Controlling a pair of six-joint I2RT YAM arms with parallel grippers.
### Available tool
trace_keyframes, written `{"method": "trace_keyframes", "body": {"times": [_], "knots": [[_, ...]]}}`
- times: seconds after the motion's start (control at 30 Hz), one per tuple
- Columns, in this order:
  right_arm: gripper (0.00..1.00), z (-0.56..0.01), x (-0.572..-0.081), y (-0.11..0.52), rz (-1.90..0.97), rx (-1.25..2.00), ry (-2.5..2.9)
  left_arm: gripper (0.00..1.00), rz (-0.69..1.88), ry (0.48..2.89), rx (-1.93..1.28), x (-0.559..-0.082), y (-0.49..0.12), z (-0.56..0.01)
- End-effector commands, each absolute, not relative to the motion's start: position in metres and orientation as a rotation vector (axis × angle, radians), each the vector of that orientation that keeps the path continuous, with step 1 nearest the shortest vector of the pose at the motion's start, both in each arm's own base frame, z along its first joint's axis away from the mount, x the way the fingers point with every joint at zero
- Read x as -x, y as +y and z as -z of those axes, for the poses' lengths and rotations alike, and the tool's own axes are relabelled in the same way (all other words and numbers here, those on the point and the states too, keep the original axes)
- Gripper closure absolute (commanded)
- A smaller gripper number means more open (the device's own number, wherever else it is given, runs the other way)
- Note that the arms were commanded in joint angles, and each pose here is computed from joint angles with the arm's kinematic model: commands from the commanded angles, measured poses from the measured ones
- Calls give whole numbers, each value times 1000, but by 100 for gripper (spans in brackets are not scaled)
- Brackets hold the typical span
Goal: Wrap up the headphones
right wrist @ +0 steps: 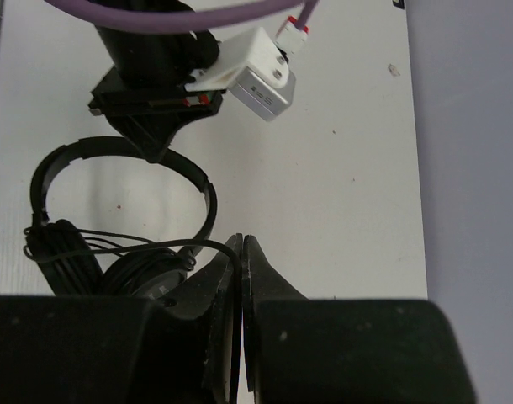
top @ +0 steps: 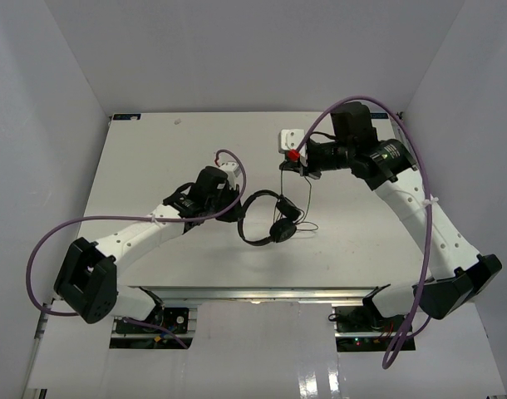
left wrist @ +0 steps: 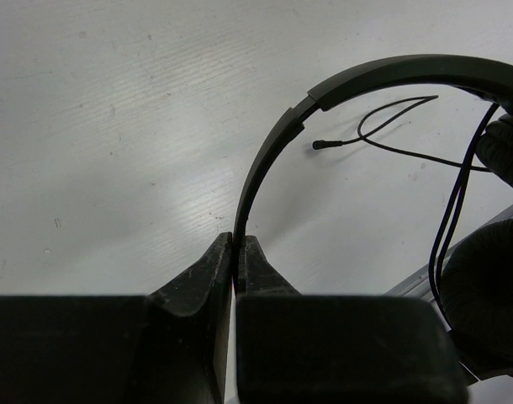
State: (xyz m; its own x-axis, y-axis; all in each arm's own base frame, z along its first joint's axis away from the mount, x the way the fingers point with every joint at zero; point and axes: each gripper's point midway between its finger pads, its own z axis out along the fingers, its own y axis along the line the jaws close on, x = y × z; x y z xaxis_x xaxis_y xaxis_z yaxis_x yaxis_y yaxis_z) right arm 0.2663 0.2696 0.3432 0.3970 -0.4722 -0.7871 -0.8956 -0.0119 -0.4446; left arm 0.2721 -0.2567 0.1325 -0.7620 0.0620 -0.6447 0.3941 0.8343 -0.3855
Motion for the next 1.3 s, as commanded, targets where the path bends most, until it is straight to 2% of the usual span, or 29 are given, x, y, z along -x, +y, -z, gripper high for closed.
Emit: {"method": "trace_keyframes", "body": {"times": [0.0, 0.23, 0.57, 0.83, 1.03, 1.27], "knots": [[92, -376, -240, 272, -585, 1668, 1068, 100, 730, 2328, -342, -278, -269, -155], [92, -376, -262, 269, -496, 1606, 1134, 100, 727, 2348, -355, -277, -270, -152], [92, -370, -229, 278, -644, 1701, 1043, 100, 708, 2384, -374, -282, -274, -148], [92, -352, -224, 276, -656, 1736, 1057, 100, 723, 2394, -379, -289, -283, -149], [92, -352, -243, 278, -595, 1688, 1104, 100, 737, 2402, -395, -285, -284, -146], [92, -356, -231, 286, -667, 1713, 1064, 100, 734, 2413, -406, -283, -283, -142]]}}
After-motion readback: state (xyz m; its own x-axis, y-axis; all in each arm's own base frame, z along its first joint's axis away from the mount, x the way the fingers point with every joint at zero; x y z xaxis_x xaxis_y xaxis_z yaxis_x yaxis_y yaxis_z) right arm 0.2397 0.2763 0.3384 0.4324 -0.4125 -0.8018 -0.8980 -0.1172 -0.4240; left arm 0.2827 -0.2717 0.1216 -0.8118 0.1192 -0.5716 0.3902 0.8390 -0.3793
